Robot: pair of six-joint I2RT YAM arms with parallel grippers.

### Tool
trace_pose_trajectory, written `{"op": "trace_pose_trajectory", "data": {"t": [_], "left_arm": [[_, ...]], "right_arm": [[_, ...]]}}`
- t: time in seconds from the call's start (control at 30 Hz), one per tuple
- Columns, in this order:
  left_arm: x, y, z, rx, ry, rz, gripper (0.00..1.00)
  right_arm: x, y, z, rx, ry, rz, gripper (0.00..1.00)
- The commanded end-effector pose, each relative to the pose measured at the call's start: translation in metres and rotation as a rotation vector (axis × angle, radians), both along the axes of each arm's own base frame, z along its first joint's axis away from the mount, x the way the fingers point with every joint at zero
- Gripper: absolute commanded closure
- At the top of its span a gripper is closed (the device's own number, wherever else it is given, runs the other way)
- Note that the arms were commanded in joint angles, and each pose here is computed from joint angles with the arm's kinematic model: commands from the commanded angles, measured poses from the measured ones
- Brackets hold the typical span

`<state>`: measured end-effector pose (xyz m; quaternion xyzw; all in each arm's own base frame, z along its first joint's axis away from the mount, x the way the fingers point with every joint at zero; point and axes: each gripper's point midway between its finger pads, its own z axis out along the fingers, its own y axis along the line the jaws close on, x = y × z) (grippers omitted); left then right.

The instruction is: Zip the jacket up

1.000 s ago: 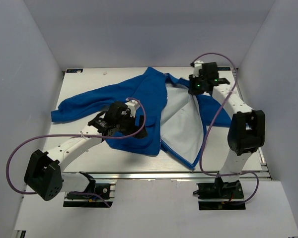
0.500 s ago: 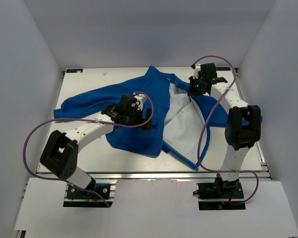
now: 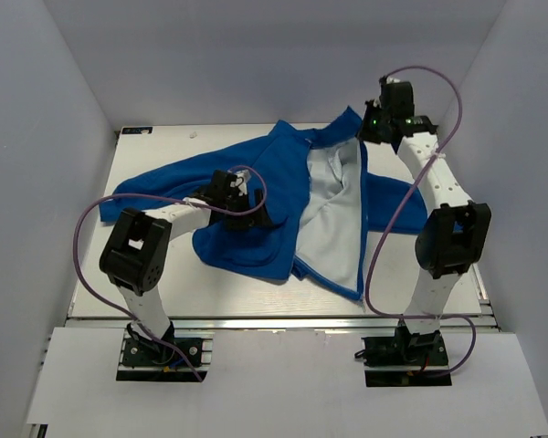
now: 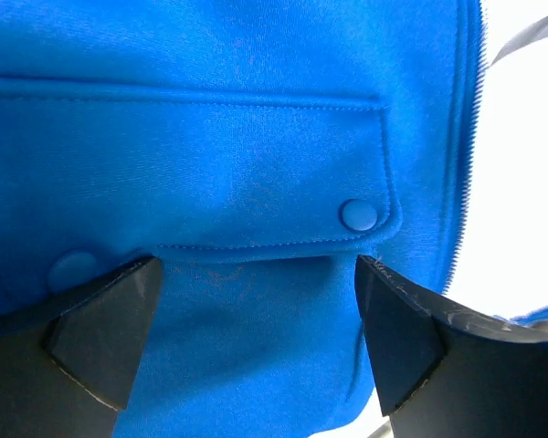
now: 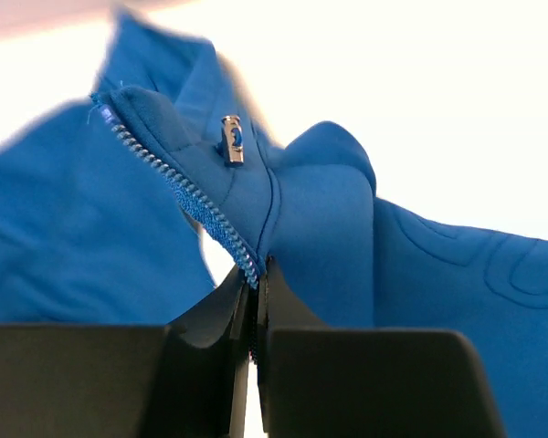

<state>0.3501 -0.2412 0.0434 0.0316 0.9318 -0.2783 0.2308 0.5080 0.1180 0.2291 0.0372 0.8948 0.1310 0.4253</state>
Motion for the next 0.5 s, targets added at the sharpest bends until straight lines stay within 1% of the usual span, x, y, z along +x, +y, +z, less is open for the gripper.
{"op": "trace_pose_trajectory", "data": {"t": [0.0, 0.03, 0.07, 0.1, 0.13, 0.17, 0.2, 0.23, 0.27, 0.3, 0.33, 0.37, 0.4, 0.43, 0.47], "left_arm": [[-0.004, 0.018, -0.032, 0.018, 0.090, 0.064, 0.02], [-0.007, 0.023, -0.037, 0.042, 0.102, 0.079, 0.02], [-0.008, 0.032, -0.038, 0.069, 0.104, 0.104, 0.02], [-0.012, 0.035, -0.041, 0.082, 0.112, 0.114, 0.02], [-0.018, 0.044, -0.047, 0.096, 0.135, 0.132, 0.02], [-0.020, 0.047, -0.047, 0.090, 0.143, 0.137, 0.02], [-0.022, 0.052, -0.048, 0.091, 0.157, 0.148, 0.02], [-0.025, 0.052, -0.048, 0.092, 0.164, 0.147, 0.02], [-0.028, 0.055, -0.047, 0.100, 0.162, 0.152, 0.02], [-0.030, 0.056, -0.045, 0.100, 0.160, 0.153, 0.02], [-0.031, 0.056, -0.042, 0.096, 0.155, 0.150, 0.02], [-0.032, 0.056, -0.036, 0.088, 0.142, 0.151, 0.02], [-0.032, 0.056, -0.033, 0.085, 0.133, 0.152, 0.02], [-0.033, 0.057, -0.030, 0.087, 0.132, 0.152, 0.02], [-0.032, 0.058, -0.026, 0.090, 0.123, 0.153, 0.02]], "right_arm": [[0.022, 0.016, 0.044, 0.126, -0.050, -0.117, 1.00], [0.030, 0.024, 0.035, 0.137, -0.033, -0.135, 1.00], [0.034, 0.049, 0.050, 0.175, -0.071, -0.121, 1.00], [0.036, 0.064, 0.041, 0.176, -0.063, -0.096, 1.00], [0.045, 0.084, 0.039, 0.226, -0.063, -0.098, 1.00], [0.053, 0.106, 0.047, 0.273, -0.107, -0.072, 1.00], [0.051, 0.140, 0.048, 0.326, -0.113, -0.016, 1.00], [0.057, 0.162, 0.032, 0.366, -0.097, 0.002, 1.00], [0.066, 0.184, 0.043, 0.469, -0.135, 0.011, 1.00], [0.056, 0.219, 0.043, 0.531, -0.120, 0.103, 1.00], [0.060, 0.239, 0.018, 0.551, -0.085, 0.119, 1.00], [0.054, 0.268, 0.026, 0.594, -0.101, 0.154, 1.00], [0.051, 0.281, 0.017, 0.595, -0.092, 0.172, 1.00], [0.050, 0.294, -0.003, 0.591, -0.061, 0.187, 0.96], [0.043, 0.305, -0.009, 0.595, -0.048, 0.219, 0.80]]}}
